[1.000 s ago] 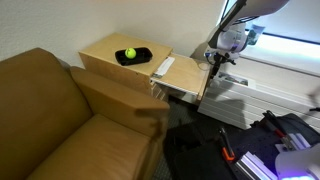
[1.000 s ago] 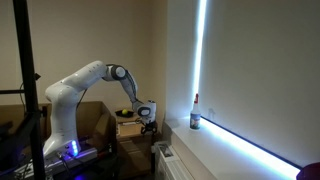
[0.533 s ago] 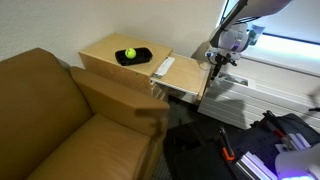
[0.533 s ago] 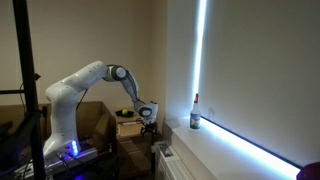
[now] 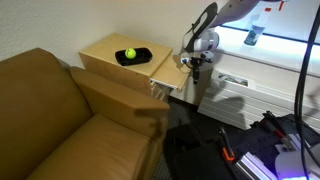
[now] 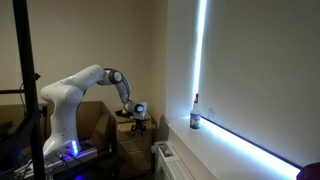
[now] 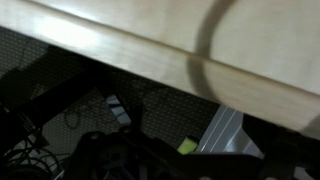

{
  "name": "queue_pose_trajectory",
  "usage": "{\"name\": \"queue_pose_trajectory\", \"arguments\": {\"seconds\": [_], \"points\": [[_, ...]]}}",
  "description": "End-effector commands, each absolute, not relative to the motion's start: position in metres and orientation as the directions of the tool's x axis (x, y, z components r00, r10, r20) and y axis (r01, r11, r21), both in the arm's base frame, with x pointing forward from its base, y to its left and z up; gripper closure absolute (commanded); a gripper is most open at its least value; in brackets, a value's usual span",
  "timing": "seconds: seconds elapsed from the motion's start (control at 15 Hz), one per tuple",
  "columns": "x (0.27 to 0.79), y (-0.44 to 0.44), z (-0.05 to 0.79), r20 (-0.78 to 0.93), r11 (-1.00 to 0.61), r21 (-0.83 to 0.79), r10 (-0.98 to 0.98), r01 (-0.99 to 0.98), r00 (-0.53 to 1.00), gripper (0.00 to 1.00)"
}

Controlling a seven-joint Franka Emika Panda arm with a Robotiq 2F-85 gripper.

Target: Put the green ball on the black dish and then close the sliding drawer

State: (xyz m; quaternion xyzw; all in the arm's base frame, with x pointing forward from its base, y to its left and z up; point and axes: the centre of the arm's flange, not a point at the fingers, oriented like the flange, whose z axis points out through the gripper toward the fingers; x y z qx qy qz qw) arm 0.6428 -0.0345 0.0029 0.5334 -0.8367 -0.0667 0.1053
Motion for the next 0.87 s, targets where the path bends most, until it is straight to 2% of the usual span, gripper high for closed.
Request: {"name": "queue_pose_trajectory", "arguments": {"seconds": [0.0,0.13,0.27,0.4,0.6,0.67,0.73,0.8], "points": [[0.643,0.053,0.000,0.173,0.259,0.219,-0.959,-0.941,-0.224,0.00],[0.690,0.114,0.014,0.273,0.210,0.184,-0.949,-0.960,-0.156,0.00],[0.726,0.130,0.036,0.386,0.279,0.120,-0.897,-0.953,-0.215,0.00],[0.723,0.111,0.047,0.412,0.405,0.056,-0.842,-0.912,-0.349,0.00],[0.725,0.060,0.047,0.397,0.561,0.066,-0.774,-0.825,-0.494,0.00],[0.727,0.041,0.042,0.387,0.597,0.097,-0.760,-0.797,-0.522,0.00],[0.706,0.067,0.055,0.409,0.526,0.055,-0.787,-0.849,-0.461,0.00],[0.707,0.047,0.050,0.407,0.557,0.069,-0.773,-0.828,-0.486,0.00]]}}
